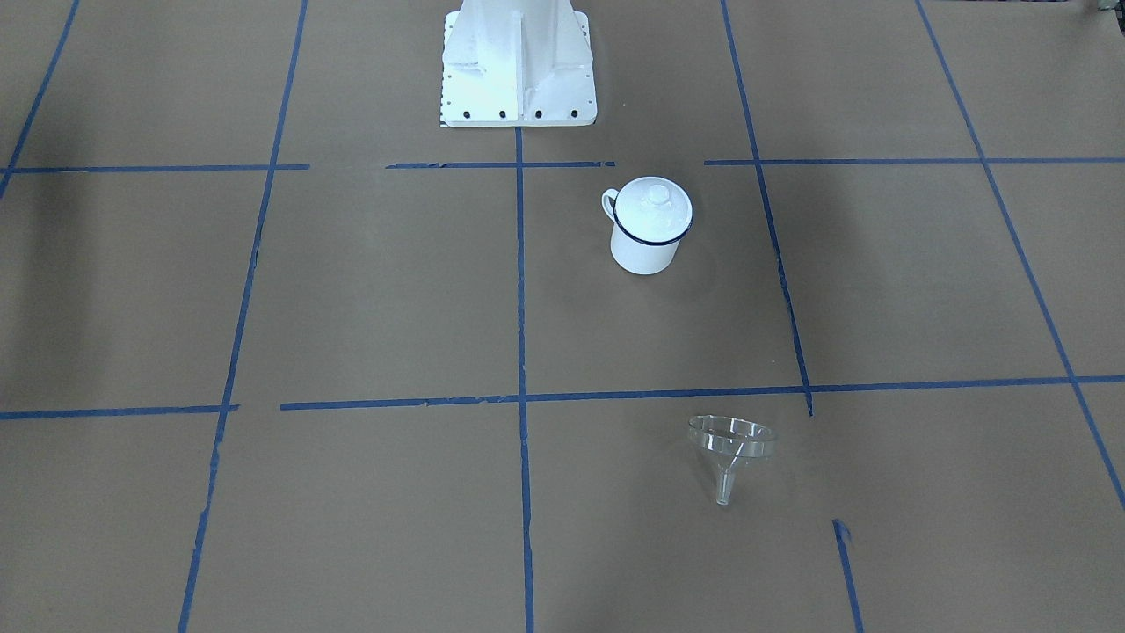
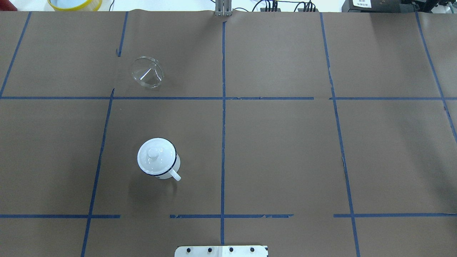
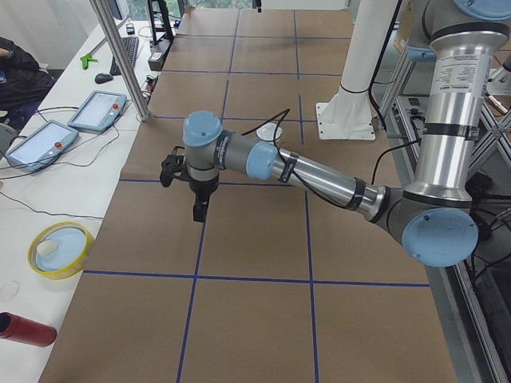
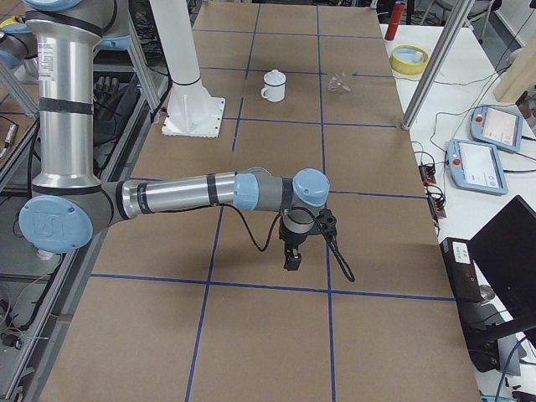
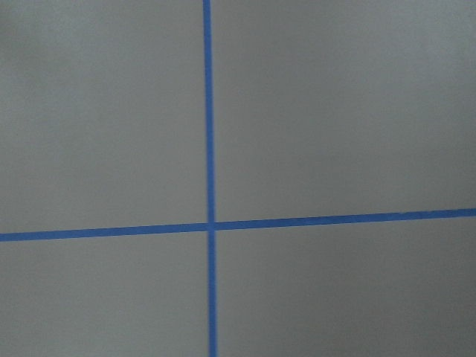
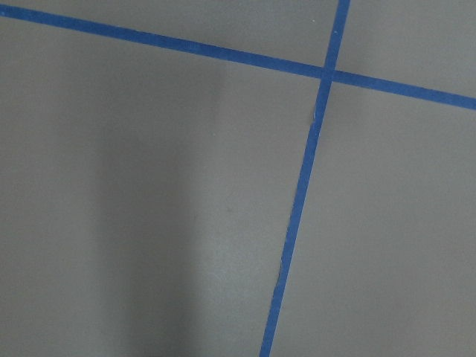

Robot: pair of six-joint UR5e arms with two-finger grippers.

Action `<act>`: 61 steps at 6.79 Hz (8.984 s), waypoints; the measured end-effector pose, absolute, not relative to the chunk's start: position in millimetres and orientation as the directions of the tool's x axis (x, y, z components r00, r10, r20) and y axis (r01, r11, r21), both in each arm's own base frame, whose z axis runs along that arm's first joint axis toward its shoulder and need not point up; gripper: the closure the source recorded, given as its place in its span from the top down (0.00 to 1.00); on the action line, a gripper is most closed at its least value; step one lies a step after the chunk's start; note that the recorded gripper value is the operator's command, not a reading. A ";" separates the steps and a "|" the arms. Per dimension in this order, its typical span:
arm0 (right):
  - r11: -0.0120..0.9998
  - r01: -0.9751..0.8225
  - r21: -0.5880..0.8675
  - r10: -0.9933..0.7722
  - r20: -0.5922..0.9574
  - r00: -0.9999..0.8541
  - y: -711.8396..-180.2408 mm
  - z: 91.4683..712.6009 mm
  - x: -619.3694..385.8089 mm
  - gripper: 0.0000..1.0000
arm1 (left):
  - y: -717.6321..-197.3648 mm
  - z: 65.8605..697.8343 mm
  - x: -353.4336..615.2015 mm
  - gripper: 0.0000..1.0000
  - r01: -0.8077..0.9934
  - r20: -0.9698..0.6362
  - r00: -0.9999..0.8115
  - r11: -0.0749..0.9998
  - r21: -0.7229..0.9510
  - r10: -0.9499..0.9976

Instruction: Place funnel on cup

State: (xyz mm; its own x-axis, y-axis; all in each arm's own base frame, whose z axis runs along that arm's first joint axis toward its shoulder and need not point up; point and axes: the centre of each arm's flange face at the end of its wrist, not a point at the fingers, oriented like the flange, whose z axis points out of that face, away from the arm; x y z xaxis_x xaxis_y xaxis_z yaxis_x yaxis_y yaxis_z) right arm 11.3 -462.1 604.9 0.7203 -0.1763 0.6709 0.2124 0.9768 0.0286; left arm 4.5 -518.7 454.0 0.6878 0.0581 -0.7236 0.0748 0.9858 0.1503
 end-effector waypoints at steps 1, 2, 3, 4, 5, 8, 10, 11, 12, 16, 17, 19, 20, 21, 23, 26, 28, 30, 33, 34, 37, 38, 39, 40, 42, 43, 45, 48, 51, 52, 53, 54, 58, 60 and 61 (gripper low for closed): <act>0.977 0.212 0.029 -0.176 0.671 0.720 -462.1 604.9 11.3 1.00 | -512.7 404.8 48.1 1.00 0.085 -0.746 0.664 0.986 0.144 0.051; 0.977 0.212 0.029 -0.176 0.671 0.720 -462.1 604.9 11.3 1.00 | -506.7 362.8 91.7 1.00 0.096 -0.765 0.642 0.987 0.129 0.038; 0.977 0.212 0.029 -0.176 0.671 0.720 -462.1 605.0 11.3 1.00 | -497.5 325.6 138.6 1.00 0.111 -0.775 0.631 0.988 0.111 0.016; 0.977 0.212 0.028 -0.176 0.671 0.720 -462.1 605.1 11.3 1.00 | -485.5 293.8 184.4 1.00 0.125 -0.782 0.624 0.988 0.086 -0.011; 0.977 0.212 0.027 -0.175 0.671 0.720 -462.0 605.3 11.4 1.00 | -471.8 267.0 230.0 1.00 0.132 -0.784 0.619 0.990 0.049 -0.044; 0.977 0.212 0.029 -0.176 0.671 0.720 -462.3 604.8 11.3 1.00 | -435.0 226.0 324.0 1.00 0.113 -0.762 0.646 0.993 0.028 -0.052; 0.977 0.212 0.029 -0.176 0.671 0.720 -462.1 605.0 11.3 1.00 | -420.1 226.5 360.5 1.00 0.059 -0.758 0.652 0.998 0.014 -0.028; 0.977 0.212 0.029 -0.176 0.671 0.720 -462.2 604.8 11.3 1.00 | -412.2 227.2 381.9 1.00 0.044 -0.755 0.655 0.999 -0.009 -0.036; 0.977 0.212 0.029 -0.176 0.671 0.720 -462.3 604.8 11.3 1.00 | -403.4 227.4 398.8 1.00 0.043 -0.750 0.659 0.999 -0.031 -0.052; 0.977 0.212 0.028 -0.176 0.671 0.720 -462.1 605.0 11.3 1.00 | -389.1 229.4 420.5 0.90 0.057 -0.737 0.670 0.996 -0.065 -0.087; 0.977 0.212 0.028 -0.176 0.671 0.720 -462.1 605.0 11.3 1.00 | -388.0 231.3 424.5 0.89 0.056 -0.734 0.673 0.996 -0.071 -0.090; 0.977 0.212 0.028 -0.176 0.671 0.720 -462.1 605.2 11.3 1.00 | -388.8 235.8 432.0 0.84 0.060 -0.737 0.668 0.995 -0.080 -0.099; 0.977 0.212 0.028 -0.176 0.671 0.720 -462.2 605.1 11.3 1.00 | -389.5 236.5 434.0 0.76 0.065 -0.740 0.665 0.994 -0.084 -0.106; 0.977 0.212 0.029 -0.176 0.671 0.720 -462.3 604.9 11.3 1.00 | -388.7 236.4 435.7 0.64 0.068 -0.740 0.663 0.994 -0.090 -0.112; 0.977 0.212 0.029 -0.176 0.671 0.720 -462.2 604.9 11.3 1.00 | -387.0 236.2 437.6 0.31 0.068 -0.741 0.662 0.993 -0.094 -0.115; 0.977 0.212 0.028 -0.176 0.671 0.720 -462.3 604.8 11.3 1.00 | -385.5 231.2 431.5 0.00 0.071 -0.748 0.654 0.994 -0.089 -0.113; 0.977 0.212 0.029 -0.176 0.671 0.720 -462.2 604.9 11.3 1.00 | -383.3 218.6 410.9 0.00 0.085 -0.757 0.643 0.993 -0.081 -0.116; 0.977 0.212 0.028 -0.176 0.671 0.720 -462.1 605.0 11.3 1.00 | -397.7 205.4 358.7 0.00 0.126 -0.752 0.648 0.991 -0.051 -0.121; 0.977 0.212 0.028 -0.176 0.671 0.720 -462.1 605.1 11.3 1.00 | -404.7 262.6 316.5 0.00 0.088 -0.738 0.674 0.995 0.045 -0.026; 0.977 0.212 0.028 -0.176 0.671 0.720 -462.1 605.0 11.4 1.00 | -401.7 292.7 314.2 0.00 0.111 -0.761 0.647 0.993 0.045 -0.038; 0.977 0.212 0.028 -0.176 0.671 0.720 -462.1 605.2 11.3 1.00 | -411.5 362.3 338.9 0.00 0.147 -0.775 0.627 0.989 0.011 -0.084; 0.977 0.212 0.028 -0.176 0.671 0.720 -462.1 605.1 11.3 1.00 | -413.9 377.2 348.9 0.00 0.142 -0.760 0.643 0.990 0.003 -0.090; 0.977 0.212 0.029 -0.176 0.671 0.720 -462.2 604.8 11.3 1.00 | -413.7 386.0 359.2 0.00 0.131 -0.750 0.656 0.991 -0.002 -0.089; 0.977 0.212 0.029 -0.177 0.671 0.720 -462.3 604.8 11.3 1.00 | -411.9 389.5 369.0 0.05 0.118 -0.745 0.662 0.993 -0.006 -0.083; 0.977 0.212 0.028 -0.176 0.671 0.720 -462.2 605.3 11.3 1.00 | -409.7 390.6 383.6 1.00 0.097 -0.742 0.666 0.995 -0.005 -0.069; 0.977 0.212 0.028 -0.176 0.671 0.720 -462.1 605.3 11.3 1.00 | -410.3 390.7 387.3 1.00 0.091 -0.742 0.667 0.996 -0.004 -0.064; 0.977 0.212 0.027 -0.175 0.671 0.720 -462.0 605.3 11.4 1.00 | -410.4 380.8 384.4 1.00 0.093 -0.752 0.656 0.996 0.003 -0.058; 0.977 0.212 0.028 -0.176 0.671 0.720 -462.1 605.2 11.3 1.00 | -449.1 327.6 316.4 1.00 0.243 -0.805 0.575 0.970 -0.005 -0.148; 0.977 0.212 0.028 -0.176 0.671 0.720 -462.1 605.0 11.3 1.00 | -520.7 275.7 295.6 1.00 0.502 -0.813 0.394 0.841 -0.201 -0.429; 0.977 0.212 0.028 -0.176 0.671 0.720 -462.1 605.1 11.3 1.00 | -548.0 264.6 311.3 1.00 0.595 -0.786 0.307 0.753 -0.281 -0.536; 0.977 0.212 0.028 -0.176 0.671 0.720 -462.1 605.4 11.3 1.00 | -565.3 264.8 329.2 1.00 0.658 -0.761 0.220 0.669 -0.346 -0.610; 0.977 0.212 0.027 -0.176 0.671 0.720 -462.1 605.5 11.3 1.00 | -575.5 272.9 357.2 1.00 0.701 -0.740 0.157 0.602 -0.382 -0.654; 0.977 0.212 0.029 -0.176 0.671 0.720 -462.1 605.0 11.3 1.00 | -581.6 301.0 434.3 1.00 0.728 -0.722 0.147 0.568 -0.384 -0.676; 0.977 0.212 0.029 -0.176 0.671 0.720 -462.1 605.0 11.3 1.00 | -598.2 305.6 451.7 1.00 0.742 -0.723 0.145 0.558 -0.371 -0.675; 0.977 0.212 0.028 -0.176 0.671 0.720 -462.1 605.0 11.4 1.00 | -604.1 310.5 456.6 0.95 0.748 -0.729 0.139 0.553 -0.366 -0.670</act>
